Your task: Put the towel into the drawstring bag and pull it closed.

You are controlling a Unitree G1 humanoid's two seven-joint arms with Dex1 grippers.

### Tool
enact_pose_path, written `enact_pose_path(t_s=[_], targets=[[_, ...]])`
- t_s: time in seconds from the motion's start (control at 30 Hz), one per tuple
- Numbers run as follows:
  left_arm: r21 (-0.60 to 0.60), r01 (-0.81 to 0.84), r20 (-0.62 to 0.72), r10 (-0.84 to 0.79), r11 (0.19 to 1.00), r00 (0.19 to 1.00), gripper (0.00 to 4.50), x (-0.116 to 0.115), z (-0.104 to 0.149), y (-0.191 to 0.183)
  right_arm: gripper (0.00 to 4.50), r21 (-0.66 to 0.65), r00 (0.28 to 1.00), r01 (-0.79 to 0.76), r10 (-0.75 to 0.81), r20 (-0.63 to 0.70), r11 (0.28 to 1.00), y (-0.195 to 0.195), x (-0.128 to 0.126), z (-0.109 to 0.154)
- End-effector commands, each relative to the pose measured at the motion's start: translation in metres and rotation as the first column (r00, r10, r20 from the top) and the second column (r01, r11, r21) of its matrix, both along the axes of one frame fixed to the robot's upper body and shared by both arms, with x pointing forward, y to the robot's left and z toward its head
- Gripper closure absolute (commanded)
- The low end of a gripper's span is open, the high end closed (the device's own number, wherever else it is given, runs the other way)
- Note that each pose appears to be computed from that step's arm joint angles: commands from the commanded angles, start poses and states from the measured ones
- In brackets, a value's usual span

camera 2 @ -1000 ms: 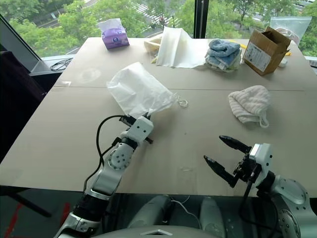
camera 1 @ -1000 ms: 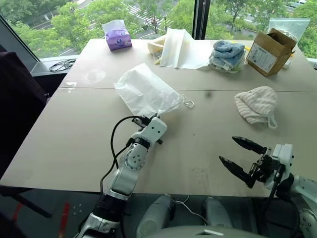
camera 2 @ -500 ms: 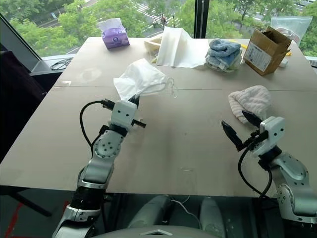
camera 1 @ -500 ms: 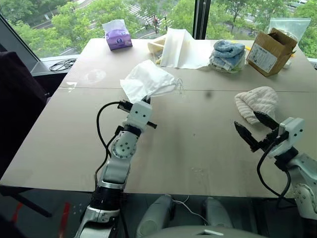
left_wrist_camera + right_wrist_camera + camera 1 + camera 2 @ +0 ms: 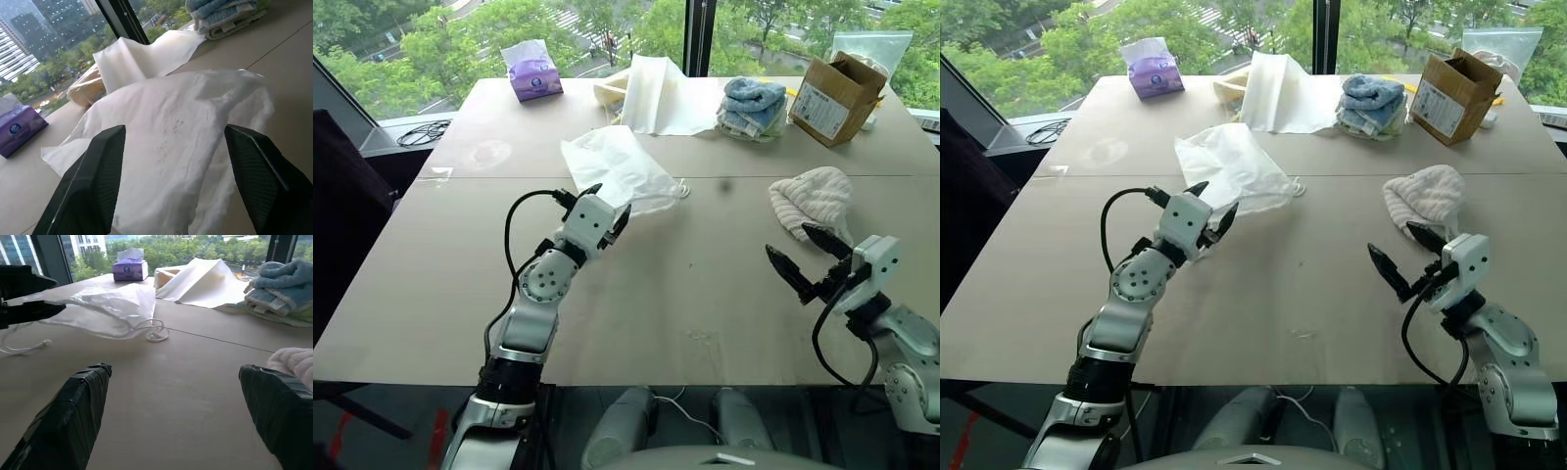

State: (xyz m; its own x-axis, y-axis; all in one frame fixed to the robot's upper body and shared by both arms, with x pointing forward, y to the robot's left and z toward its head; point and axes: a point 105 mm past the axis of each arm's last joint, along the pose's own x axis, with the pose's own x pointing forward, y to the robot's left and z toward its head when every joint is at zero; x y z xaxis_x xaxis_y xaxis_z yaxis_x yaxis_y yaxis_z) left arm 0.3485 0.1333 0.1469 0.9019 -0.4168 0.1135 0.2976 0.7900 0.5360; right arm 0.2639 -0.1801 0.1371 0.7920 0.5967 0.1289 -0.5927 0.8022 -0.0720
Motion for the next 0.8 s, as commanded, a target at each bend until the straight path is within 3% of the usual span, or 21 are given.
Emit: enact_pose_path(t_s=[0.03, 0.2, 0.47, 0.8], targets=[[0.048, 0.050, 0.057, -0.053, 0.998, 0.997, 1.50, -0.005, 0.003, -0.012, 0.00, -0.028, 0.997, -0.053, 0.054, 0.050, 0.998, 0.010, -0.008, 0.012], [0.181, 0.065, 0.138, -0.091, 0.981, 0.986, 1.50, -0.011, -0.007, -0.026, 0.00, -0.036, 0.998, -0.053, 0.054, 0.042, 0.998, 0.010, -0.011, 0.011], [0.154, -0.067, 0.230, 0.031, 0.986, 0.973, 1.50, -0.008, -0.014, -0.027, 0.00, -0.061, 0.998, -0.061, 0.062, 0.017, 0.996, 0.009, -0.019, 0.009], [0.100, -0.218, 0.188, 0.196, 0.971, 0.962, 1.50, 0.003, -0.023, 0.006, 0.00, -0.073, 0.999, -0.046, 0.047, 0.015, 0.996, 0.006, -0.019, 0.008]])
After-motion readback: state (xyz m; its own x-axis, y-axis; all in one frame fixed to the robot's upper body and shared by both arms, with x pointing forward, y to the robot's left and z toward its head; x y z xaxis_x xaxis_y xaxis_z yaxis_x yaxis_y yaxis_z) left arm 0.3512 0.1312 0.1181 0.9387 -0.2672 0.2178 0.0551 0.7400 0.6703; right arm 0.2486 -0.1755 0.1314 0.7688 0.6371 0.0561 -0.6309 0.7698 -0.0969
